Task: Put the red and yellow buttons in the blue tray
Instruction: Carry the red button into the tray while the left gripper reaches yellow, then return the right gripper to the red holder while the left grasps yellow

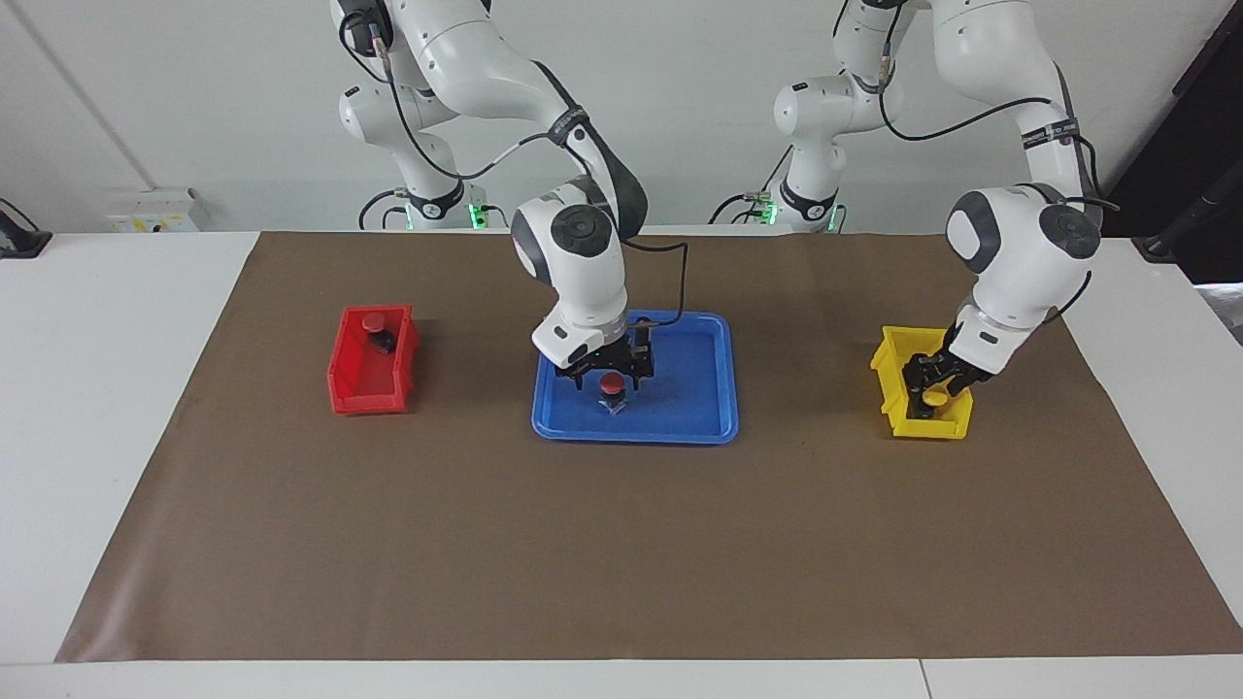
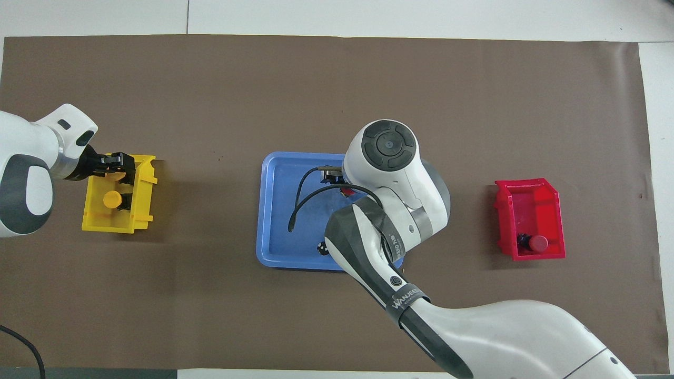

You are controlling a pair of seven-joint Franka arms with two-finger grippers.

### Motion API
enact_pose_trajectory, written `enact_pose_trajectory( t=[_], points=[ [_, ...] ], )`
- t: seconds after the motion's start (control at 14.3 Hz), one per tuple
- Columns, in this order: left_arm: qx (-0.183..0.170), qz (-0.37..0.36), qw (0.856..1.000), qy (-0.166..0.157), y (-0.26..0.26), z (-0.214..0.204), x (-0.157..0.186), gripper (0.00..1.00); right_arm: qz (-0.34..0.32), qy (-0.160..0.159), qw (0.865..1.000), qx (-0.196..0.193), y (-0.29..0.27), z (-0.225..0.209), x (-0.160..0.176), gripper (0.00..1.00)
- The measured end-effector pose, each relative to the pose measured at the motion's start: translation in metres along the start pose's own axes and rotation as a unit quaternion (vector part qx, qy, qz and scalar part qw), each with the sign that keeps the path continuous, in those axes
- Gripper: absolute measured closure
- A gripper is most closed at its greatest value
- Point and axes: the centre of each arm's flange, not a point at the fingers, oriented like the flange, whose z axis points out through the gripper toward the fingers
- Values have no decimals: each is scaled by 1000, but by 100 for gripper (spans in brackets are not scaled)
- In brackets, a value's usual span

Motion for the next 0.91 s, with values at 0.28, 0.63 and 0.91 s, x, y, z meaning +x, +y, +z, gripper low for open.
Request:
enact_pose_trajectory(
  t=[0.28,0.63,0.91],
  points=[
    [0,-1,1000,3,-1,-1,1,30,-33,-4,999,-14,84,-66,35,1],
    [0,-2,1000,5,-2,-2,2,30,-61,-65,996,-29,225,-116,45,0],
    [0,-4,1000,5,-4,-1,2,30,-93,-112,989,-17,322,-121,37,9]
  ],
)
